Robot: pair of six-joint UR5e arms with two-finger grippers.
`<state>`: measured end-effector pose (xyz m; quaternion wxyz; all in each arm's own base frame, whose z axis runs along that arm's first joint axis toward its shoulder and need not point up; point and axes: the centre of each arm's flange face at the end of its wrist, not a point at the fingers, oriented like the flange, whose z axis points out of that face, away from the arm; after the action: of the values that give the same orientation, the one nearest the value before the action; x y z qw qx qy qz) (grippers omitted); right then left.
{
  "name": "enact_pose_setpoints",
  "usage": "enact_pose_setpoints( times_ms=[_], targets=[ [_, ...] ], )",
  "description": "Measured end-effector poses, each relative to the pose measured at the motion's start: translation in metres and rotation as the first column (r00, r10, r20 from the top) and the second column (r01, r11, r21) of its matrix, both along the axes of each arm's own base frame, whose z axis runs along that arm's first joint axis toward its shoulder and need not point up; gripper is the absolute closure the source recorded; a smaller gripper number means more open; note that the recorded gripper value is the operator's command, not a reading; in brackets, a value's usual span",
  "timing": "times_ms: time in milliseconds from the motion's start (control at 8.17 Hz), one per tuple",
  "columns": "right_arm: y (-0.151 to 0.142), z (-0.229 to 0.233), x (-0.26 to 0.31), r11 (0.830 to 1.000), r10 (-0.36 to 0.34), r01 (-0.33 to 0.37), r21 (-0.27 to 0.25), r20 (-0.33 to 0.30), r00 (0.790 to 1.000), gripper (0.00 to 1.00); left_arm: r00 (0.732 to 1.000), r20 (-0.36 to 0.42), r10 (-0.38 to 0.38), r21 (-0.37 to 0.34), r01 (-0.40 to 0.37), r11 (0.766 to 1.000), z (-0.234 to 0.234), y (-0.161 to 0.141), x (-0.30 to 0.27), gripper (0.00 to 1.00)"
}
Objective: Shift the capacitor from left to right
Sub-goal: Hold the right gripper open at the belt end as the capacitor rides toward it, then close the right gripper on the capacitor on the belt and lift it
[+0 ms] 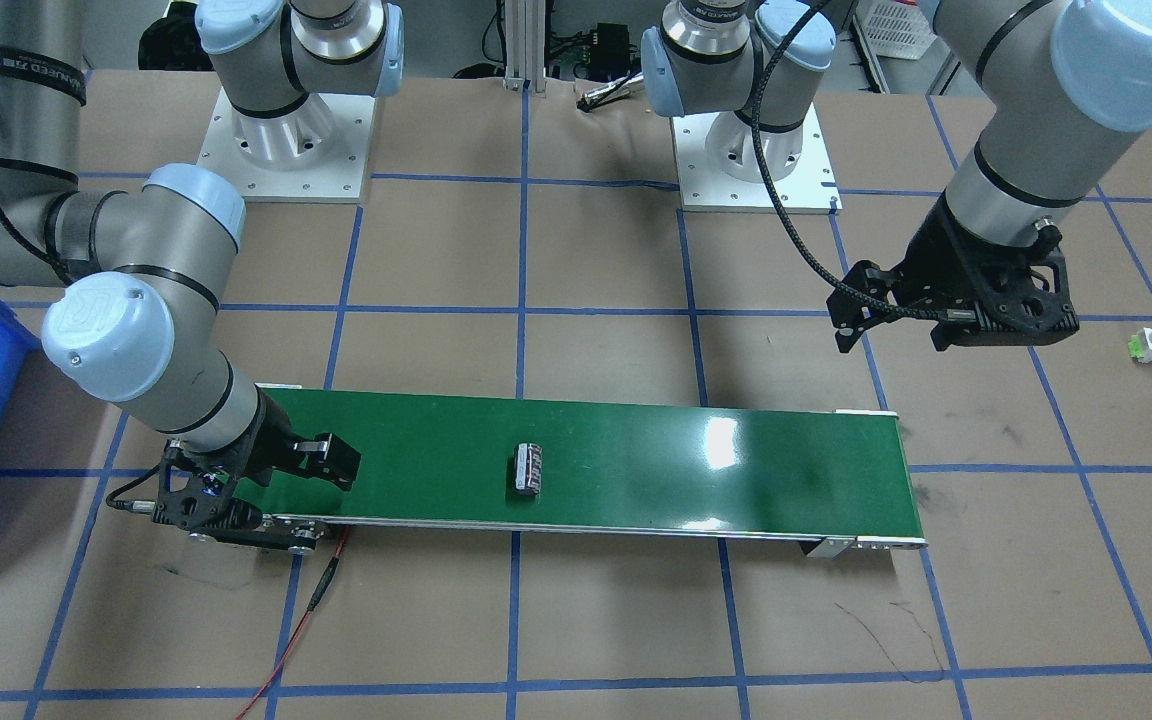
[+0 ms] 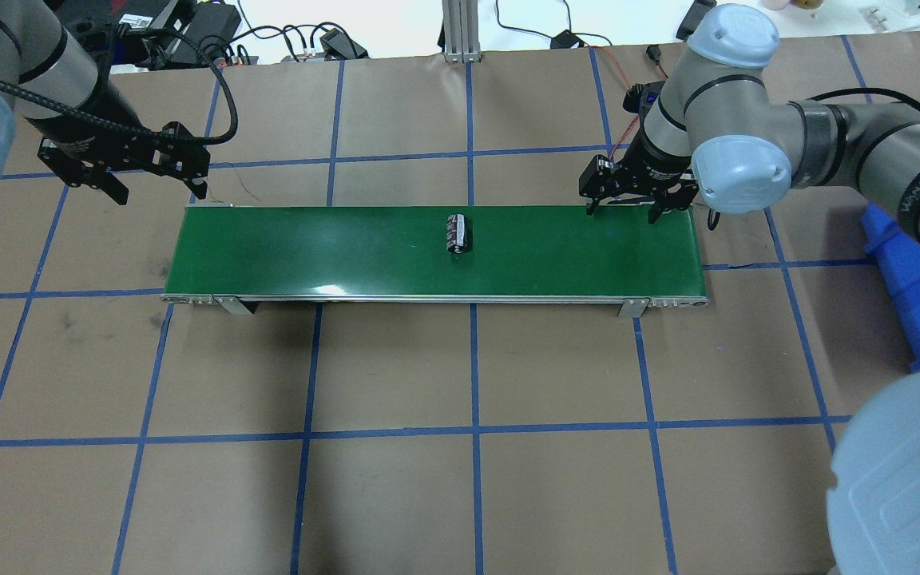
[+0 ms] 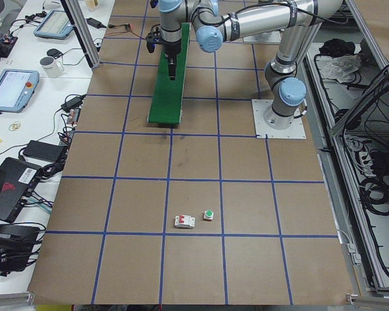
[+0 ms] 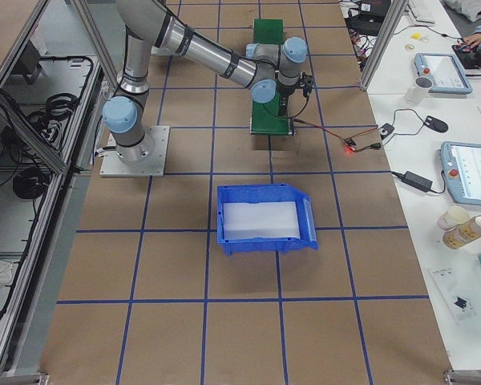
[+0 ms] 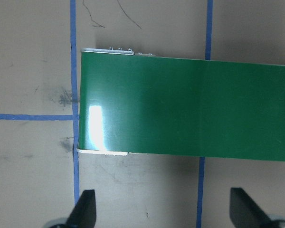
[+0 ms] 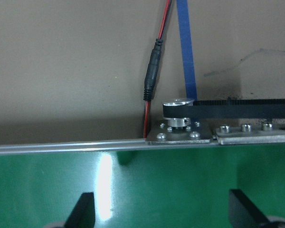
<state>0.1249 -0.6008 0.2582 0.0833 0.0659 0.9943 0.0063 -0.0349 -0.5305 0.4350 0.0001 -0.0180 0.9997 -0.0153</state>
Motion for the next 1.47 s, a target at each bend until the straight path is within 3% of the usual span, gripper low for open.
enact_pose_setpoints(
  times_ms=[1468],
  targets=[
    [0.008,-0.004,0.015,1.0,0.004,-0.004,0.01,0.005,1.0,0.0,1.0,-0.004,0.011,0.009,-0.011,1.0,-0.007,-0.001,0.0,0.0]
  ],
)
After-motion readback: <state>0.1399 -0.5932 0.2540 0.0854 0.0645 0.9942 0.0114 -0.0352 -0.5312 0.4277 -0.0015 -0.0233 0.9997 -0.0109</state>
